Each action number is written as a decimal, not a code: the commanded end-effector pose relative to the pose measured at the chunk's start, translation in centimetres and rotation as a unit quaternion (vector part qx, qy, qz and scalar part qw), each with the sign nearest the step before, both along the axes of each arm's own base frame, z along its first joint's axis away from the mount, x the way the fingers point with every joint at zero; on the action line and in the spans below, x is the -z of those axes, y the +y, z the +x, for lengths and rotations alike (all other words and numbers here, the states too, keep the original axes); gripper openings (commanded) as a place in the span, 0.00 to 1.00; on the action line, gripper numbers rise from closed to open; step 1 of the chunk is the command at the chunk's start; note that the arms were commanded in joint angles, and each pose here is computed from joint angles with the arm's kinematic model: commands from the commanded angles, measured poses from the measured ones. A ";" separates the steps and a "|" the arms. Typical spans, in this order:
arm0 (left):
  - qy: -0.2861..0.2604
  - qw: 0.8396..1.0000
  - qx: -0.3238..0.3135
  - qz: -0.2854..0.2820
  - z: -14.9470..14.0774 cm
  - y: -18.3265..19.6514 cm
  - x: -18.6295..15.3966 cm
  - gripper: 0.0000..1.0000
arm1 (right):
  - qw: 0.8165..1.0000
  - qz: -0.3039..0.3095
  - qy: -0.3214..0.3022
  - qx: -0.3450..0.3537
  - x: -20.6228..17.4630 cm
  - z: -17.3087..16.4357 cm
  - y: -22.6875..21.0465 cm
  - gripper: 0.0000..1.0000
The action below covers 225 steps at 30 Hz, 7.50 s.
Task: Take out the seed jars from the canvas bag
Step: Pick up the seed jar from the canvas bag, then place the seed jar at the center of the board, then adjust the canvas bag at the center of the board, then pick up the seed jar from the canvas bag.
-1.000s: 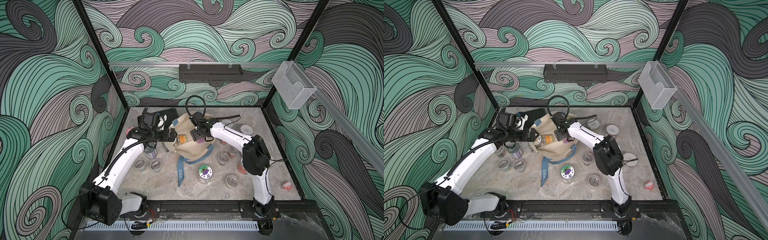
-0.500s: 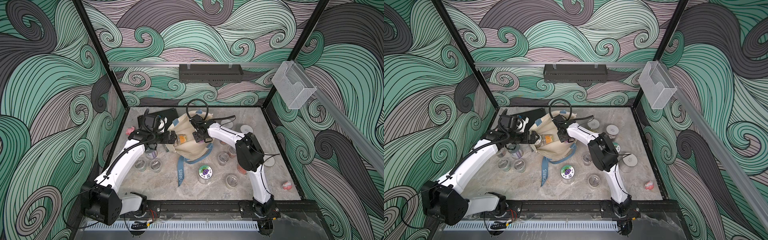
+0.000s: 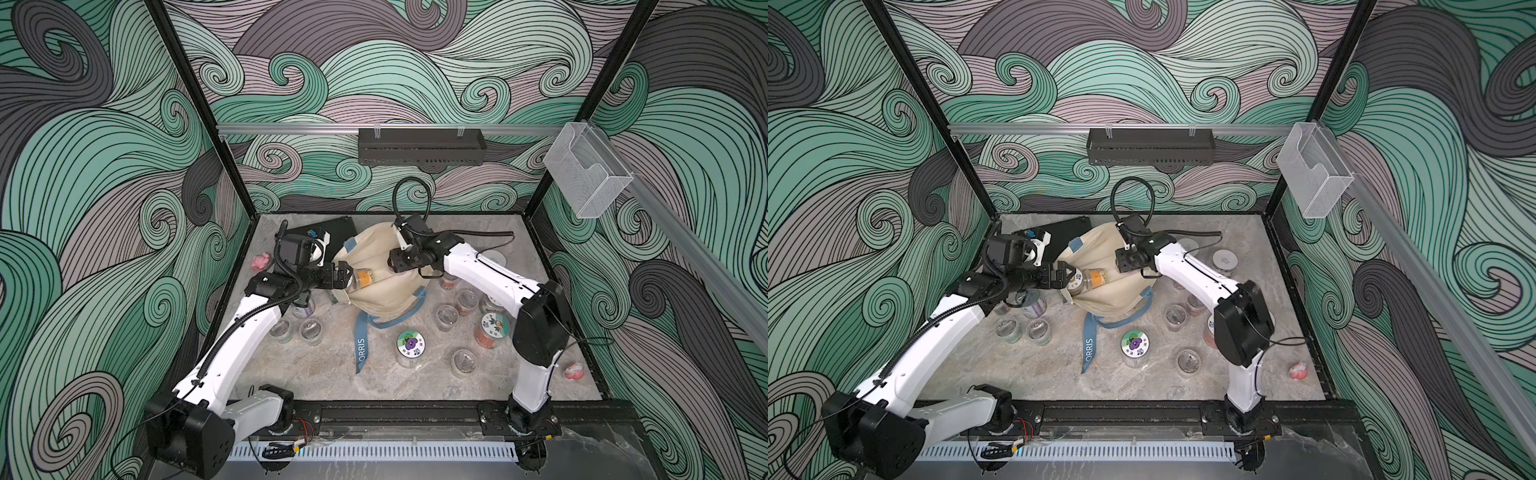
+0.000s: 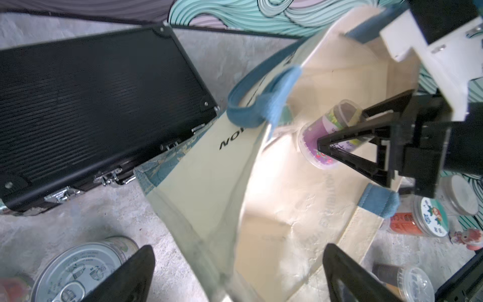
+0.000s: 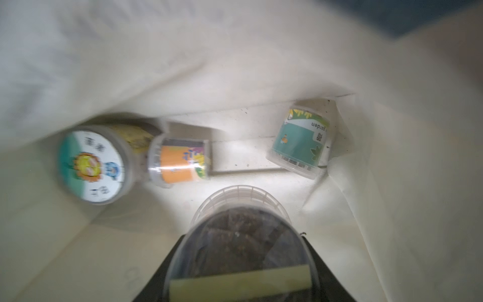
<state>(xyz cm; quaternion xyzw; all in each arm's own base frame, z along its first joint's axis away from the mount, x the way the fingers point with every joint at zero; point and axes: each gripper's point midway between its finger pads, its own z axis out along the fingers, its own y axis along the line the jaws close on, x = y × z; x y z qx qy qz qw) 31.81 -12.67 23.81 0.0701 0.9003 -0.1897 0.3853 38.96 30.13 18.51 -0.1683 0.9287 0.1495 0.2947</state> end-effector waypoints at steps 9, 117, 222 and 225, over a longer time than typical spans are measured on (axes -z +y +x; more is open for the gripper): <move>-0.119 0.986 0.088 -0.079 -2.8 -4.3 -7.3 0.99 | 0.905 0.410 0.111 -0.021 -9.9 -3.1 1.8 0.52; 0.177 0.984 -0.036 -0.009 -17.6 2.2 2.7 0.61 | 0.908 0.410 0.077 0.017 -11.1 -10.9 -5.4 0.99; 0.243 0.963 -0.075 0.093 -7.1 -1.4 8.5 0.46 | 0.993 0.103 0.015 -0.048 4.1 -3.1 7.6 0.83; 0.246 0.962 -0.074 0.093 -7.2 -1.5 8.5 0.46 | 0.995 0.093 0.012 -0.043 5.5 -2.4 7.8 0.83</move>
